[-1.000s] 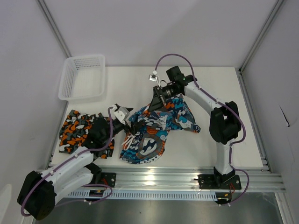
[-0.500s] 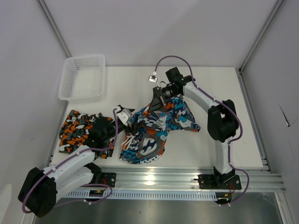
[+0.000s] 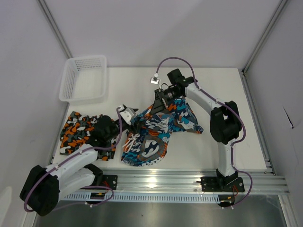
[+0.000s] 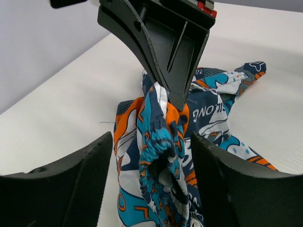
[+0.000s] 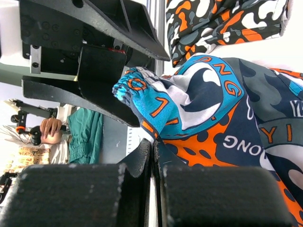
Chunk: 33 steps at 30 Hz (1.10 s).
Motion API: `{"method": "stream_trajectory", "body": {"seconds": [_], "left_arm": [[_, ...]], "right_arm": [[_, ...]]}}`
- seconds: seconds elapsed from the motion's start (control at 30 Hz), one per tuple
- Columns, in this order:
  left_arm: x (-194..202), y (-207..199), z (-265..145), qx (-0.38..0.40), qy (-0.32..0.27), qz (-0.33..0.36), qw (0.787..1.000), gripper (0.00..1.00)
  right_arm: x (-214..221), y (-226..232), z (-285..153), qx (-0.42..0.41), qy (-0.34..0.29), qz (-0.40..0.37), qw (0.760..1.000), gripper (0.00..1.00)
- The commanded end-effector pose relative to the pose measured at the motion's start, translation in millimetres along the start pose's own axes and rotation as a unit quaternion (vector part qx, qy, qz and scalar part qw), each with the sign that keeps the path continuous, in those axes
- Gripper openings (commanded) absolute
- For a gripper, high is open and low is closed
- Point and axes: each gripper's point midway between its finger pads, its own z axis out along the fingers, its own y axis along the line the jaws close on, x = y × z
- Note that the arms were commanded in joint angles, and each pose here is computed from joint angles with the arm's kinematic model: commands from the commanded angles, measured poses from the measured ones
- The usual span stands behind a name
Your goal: Fold and stack the shorts
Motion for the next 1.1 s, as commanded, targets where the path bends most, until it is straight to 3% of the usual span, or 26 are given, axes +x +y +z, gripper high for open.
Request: {"method": "stream_trajectory", "body": {"seconds": [0.0, 0.1, 0.2, 0.23, 0.37, 0.4, 0.43, 0.47, 0.5, 0.6, 0.63, 0.7, 0.77, 0.9, 0.93, 0.97, 1.0, 1.07], "left_arm": [[-36.6, 6.9, 7.4, -0.002, -0.049, 0.032, 0.998, 0.68], [-35.4, 8.0, 11.5, 0.002, -0.036, 0.033, 0.999, 0.47], [-26.2, 8.1, 16.7, 0.007, -0.012, 0.025, 1.000, 0.17], [-29.5, 9.6, 19.1, 0.008, -0.012, 0.024, 1.000, 0.00], [-25.7, 11.9, 20.8, 0.001, -0.002, 0.013, 1.000, 0.00], [-30.6, 13.6, 19.4, -0.006, -0.009, 0.005, 1.000, 0.00], [-35.2, 14.9, 18.9, -0.012, -0.012, -0.003, 1.000, 0.00], [-39.4, 18.5, 18.1, -0.021, -0.014, -0.010, 1.000, 0.00], [-43.8, 24.5, 15.2, -0.041, -0.006, -0.031, 0.999, 0.00], [-54.2, 45.1, 9.3, -0.108, 0.011, -0.092, 0.990, 0.00], [-57.6, 49.1, 4.4, -0.125, 0.012, -0.110, 0.986, 0.00], [-62.3, 58.4, -3.9, -0.159, 0.015, -0.132, 0.978, 0.00], [-68.7, 56.2, -11.9, -0.160, 0.009, -0.135, 0.978, 0.00], [-69.9, 44.3, -26.2, -0.147, -0.012, -0.157, 0.976, 0.00], [-60.3, 37.3, -28.3, -0.137, -0.010, -0.165, 0.977, 0.00], [-71.0, 33.6, -33.6, -0.129, -0.035, -0.164, 0.977, 0.00], [-50.3, 27.6, -36.7, -0.127, -0.020, -0.170, 0.977, 0.00], [-51.7, 27.0, -45.1, -0.134, -0.036, -0.169, 0.976, 0.00]], "right_arm": [[-12.5, 19.5, -1.6, -0.010, -0.005, -0.029, 1.000, 0.00], [-12.9, 20.3, -1.2, -0.010, -0.005, -0.031, 0.999, 0.00], [-12.0, 21.1, -0.1, -0.011, -0.004, -0.029, 0.999, 0.00], [-11.3, 21.0, 1.2, -0.011, -0.002, -0.030, 0.999, 0.00], [-9.3, 21.0, 2.3, -0.009, 0.000, -0.030, 0.999, 0.02], [-8.2, 20.2, 2.4, -0.009, 0.001, -0.030, 0.999, 0.12], [-8.9, 21.3, 0.4, -0.005, -0.001, -0.034, 0.999, 0.37], [-7.2, 18.4, -0.3, -0.001, -0.003, -0.036, 0.999, 0.83], [-7.0, 14.9, -3.6, 0.011, -0.006, -0.032, 0.999, 0.99], [-10.3, 3.9, -17.6, 0.061, -0.039, -0.021, 0.997, 0.99], [-27.9, 11.8, -27.6, 0.081, -0.070, -0.068, 0.992, 1.00], [-20.7, -5.9, -45.6, 0.139, -0.104, -0.024, 0.984, 1.00], [-31.9, -0.5, -67.2, 0.190, -0.145, -0.046, 0.970, 1.00], [-9.4, -22.7, -106.7, 0.302, -0.205, 0.006, 0.931, 0.99], [-10.4, -32.2, -129.3, 0.340, -0.244, 0.040, 0.907, 1.00], [-8.6, -29.1, -140.5, 0.352, -0.263, 0.050, 0.897, 0.99], [8.1, -36.6, -143.9, 0.354, -0.267, 0.077, 0.893, 0.99], [20.3, -41.4, -160.1, 0.358, -0.286, 0.105, 0.883, 1.00]]}}
